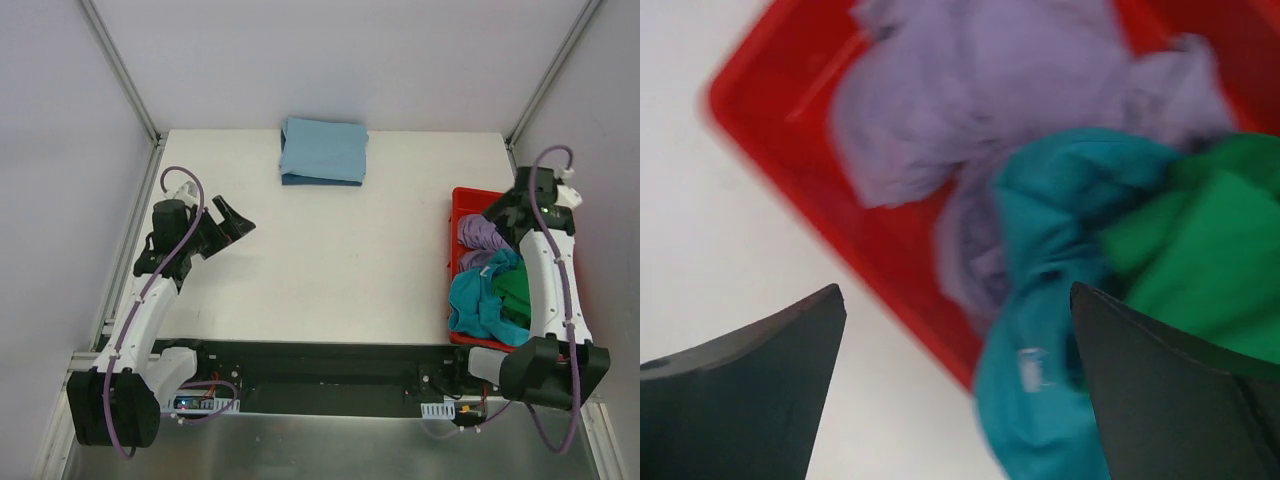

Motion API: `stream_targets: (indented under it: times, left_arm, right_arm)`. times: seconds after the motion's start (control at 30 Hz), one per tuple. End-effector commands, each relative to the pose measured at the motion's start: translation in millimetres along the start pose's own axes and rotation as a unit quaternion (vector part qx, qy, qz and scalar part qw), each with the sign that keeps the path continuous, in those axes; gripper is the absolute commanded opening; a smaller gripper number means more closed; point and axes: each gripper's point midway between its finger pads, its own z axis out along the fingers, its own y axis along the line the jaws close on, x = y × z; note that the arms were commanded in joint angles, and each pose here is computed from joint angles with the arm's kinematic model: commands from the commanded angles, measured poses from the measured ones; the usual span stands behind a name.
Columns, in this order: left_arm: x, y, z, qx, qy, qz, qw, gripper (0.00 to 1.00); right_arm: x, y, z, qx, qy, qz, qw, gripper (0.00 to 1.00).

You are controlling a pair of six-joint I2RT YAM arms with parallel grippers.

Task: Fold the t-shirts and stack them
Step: Grab crumpled tshirt from bin with the right arm

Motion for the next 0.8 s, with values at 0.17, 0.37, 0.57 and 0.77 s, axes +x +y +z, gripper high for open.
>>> stream_targets:
  times: [0.17, 0.37, 0.57, 0.77]
  left_arm:
    - [-5, -2, 8, 0.013, 0.000, 0.026, 1.000, 0.99]
    - [-4, -2, 11, 0.013, 0.006, 0.028, 0.999, 0.99]
    - [-3, -1, 14, 0.011, 0.013, 0.026, 1.000, 0.99]
    - [-3, -2, 15, 0.012, 0.013, 0.028, 0.999, 0.99]
  right_arm:
    - [26, -149, 3, 0.192, 0.051, 0.098, 0.975, 0.96]
    - [38, -186, 17, 0.227, 0.078, 0.128, 0.962, 0.96]
    - [56, -182, 42, 0.199, 0.103, 0.140, 0.964, 0.93]
    - [50, -167, 47, 0.145, 0.099, 0.115, 0.978, 0.44]
